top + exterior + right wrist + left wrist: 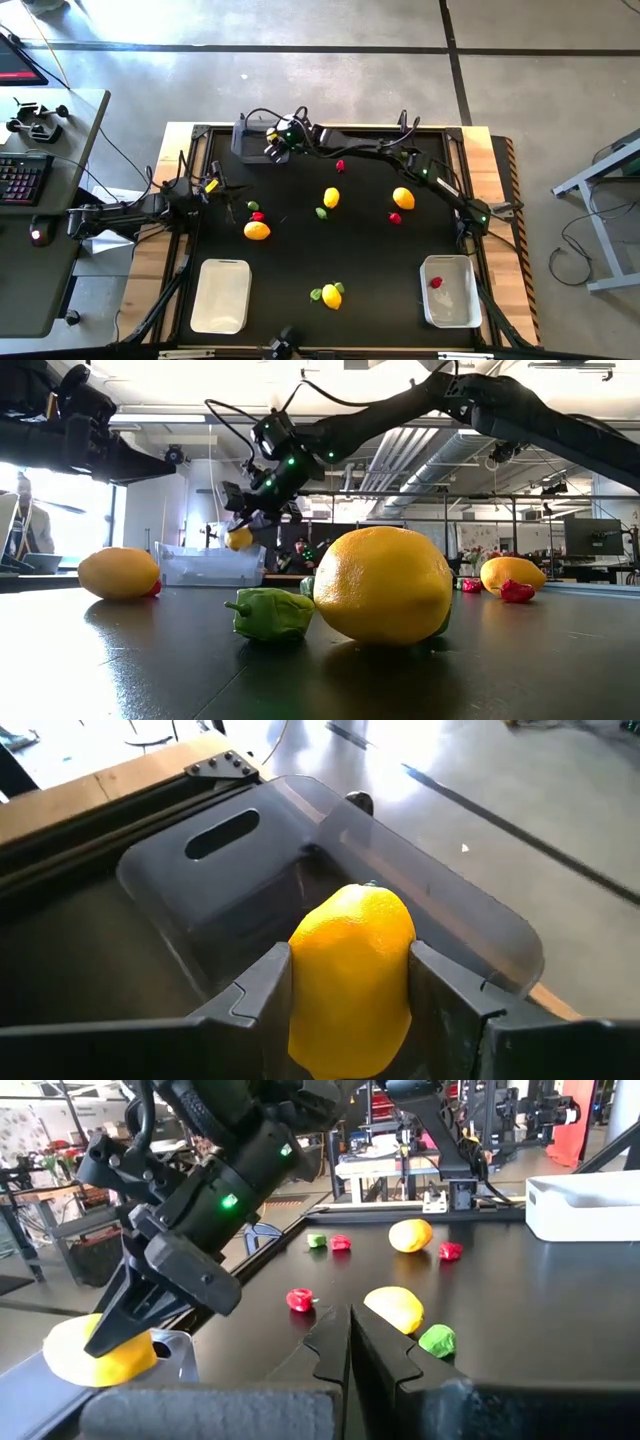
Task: Sort produce into baskets
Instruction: Put the yellow lemon into the black bin
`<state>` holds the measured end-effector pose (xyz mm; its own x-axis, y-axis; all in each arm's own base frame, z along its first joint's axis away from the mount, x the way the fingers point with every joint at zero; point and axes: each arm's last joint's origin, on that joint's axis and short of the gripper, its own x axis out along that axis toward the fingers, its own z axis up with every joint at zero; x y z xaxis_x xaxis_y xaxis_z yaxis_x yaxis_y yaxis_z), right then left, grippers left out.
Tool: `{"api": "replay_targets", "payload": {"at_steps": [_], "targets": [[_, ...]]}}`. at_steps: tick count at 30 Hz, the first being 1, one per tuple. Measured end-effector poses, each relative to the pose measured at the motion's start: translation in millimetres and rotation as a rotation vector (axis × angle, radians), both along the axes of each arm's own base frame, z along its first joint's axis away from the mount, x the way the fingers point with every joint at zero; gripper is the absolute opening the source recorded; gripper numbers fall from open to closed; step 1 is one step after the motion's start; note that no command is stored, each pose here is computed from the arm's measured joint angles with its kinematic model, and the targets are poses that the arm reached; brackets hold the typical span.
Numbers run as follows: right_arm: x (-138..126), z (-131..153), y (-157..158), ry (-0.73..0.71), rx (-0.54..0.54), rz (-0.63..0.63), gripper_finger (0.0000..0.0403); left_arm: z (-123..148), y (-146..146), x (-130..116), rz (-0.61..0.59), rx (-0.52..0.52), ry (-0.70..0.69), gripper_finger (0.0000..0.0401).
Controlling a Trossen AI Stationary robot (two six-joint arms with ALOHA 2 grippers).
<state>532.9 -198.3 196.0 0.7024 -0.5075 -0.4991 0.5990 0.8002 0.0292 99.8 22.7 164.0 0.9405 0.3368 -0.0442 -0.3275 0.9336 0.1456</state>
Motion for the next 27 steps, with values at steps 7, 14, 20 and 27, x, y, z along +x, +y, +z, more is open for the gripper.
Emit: {"api": "replay_targets", "payload": {"at_steps": [7, 14, 20, 27], "targets": [[3.9, -9.2, 0.6, -0.001, -0.012, 0.024, 0.0150, 0.0, 0.0, 0.0, 0.000, -0.004, -0.002, 0.0000], [3.8, -9.8, 1.4, 0.006, -0.009, 0.027, 0.0151, 0.0, 0.0, 0.0, 0.000, -0.004, -0.002, 0.0000], [3.0, -11.1, 1.4, 0.021, -0.004, 0.027, 0.0164, 0.0, 0.0, 0.0, 0.000, -0.005, -0.002, 0.0000], [1.0, -14.5, 2.4, 0.060, 0.012, 0.027, 0.0166, 0.0, -0.1, 0.0, -0.003, -0.007, -0.002, 0.0000]]}}
